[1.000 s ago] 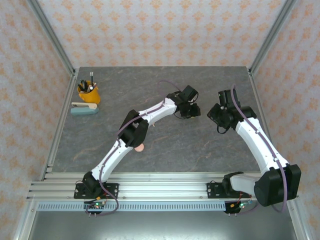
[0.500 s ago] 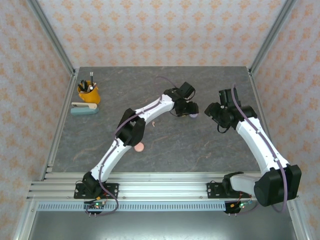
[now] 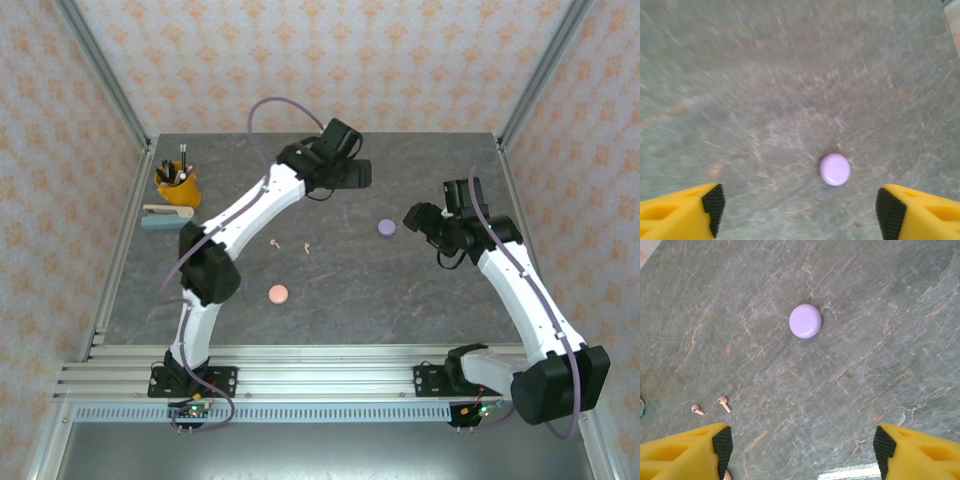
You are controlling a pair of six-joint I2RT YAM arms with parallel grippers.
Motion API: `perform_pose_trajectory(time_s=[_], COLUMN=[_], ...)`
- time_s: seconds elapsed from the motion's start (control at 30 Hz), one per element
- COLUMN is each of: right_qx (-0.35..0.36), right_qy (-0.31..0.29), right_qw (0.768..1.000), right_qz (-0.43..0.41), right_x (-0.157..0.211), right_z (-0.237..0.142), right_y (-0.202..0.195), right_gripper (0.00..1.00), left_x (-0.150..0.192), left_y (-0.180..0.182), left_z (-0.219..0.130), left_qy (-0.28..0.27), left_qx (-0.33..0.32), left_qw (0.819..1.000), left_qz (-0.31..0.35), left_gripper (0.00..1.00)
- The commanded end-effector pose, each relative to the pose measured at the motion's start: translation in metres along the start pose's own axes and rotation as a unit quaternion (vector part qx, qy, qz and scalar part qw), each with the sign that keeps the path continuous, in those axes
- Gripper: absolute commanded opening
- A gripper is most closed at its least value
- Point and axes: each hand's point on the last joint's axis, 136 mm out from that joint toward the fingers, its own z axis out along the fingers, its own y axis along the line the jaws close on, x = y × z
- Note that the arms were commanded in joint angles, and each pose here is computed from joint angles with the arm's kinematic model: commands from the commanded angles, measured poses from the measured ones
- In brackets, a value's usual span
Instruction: Insert wireless bluetooth earbuds into charging case
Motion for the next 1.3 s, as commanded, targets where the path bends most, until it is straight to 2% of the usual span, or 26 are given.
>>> perform_pose_trajectory(time_s=[0.0, 0.1, 0.2, 0.53, 0.67, 0.8, 0.87, 0.97, 1.27], right_qx=[-0.004, -0.003, 0.017, 0.04, 0.046, 0.062, 0.072, 0.093, 0.148], right_qy=[0.035, 0.049, 0.071, 0.118, 0.136, 0.153, 0.159, 0.17, 0.199], right_qw=[0.999, 0.998, 0.994, 0.978, 0.969, 0.958, 0.953, 0.945, 0.929], right_qz=[-0.027, -0.05, -0.078, -0.166, -0.202, -0.233, -0.247, -0.264, -0.277], right_x=[0.02, 0.034, 0.051, 0.109, 0.139, 0.172, 0.185, 0.207, 0.252], right_z=[0.009, 0.016, 0.034, 0.078, 0.093, 0.109, 0.117, 0.131, 0.157], right_y=[0.004, 0.014, 0.021, 0.074, 0.102, 0.127, 0.138, 0.152, 0.173], right_gripper=[0.77, 0.78, 0.78, 0.79, 0.8, 0.8, 0.8, 0.8, 0.81], left_x=[-0.005, -0.01, -0.018, -0.014, 0.0, 0.024, 0.033, 0.044, 0.056], left_y=[0.05, 0.072, 0.099, 0.158, 0.211, 0.256, 0.272, 0.297, 0.351], left_z=[-0.02, -0.037, -0.063, -0.096, -0.106, -0.105, -0.102, -0.105, -0.121], left_qy=[-0.033, -0.059, -0.098, -0.138, -0.15, -0.141, -0.131, -0.124, -0.141], left_qx=[-0.115, -0.139, -0.177, -0.182, -0.229, -0.233, -0.221, -0.237, -0.26], left_qw=[0.992, 0.988, 0.979, 0.971, 0.947, 0.927, 0.923, 0.913, 0.878], left_qz=[0.037, 0.028, -0.01, -0.068, -0.168, -0.259, -0.285, -0.309, -0.375], left_gripper=[0.99, 1.0, 1.0, 1.0, 1.0, 1.0, 1.0, 1.0, 1.0])
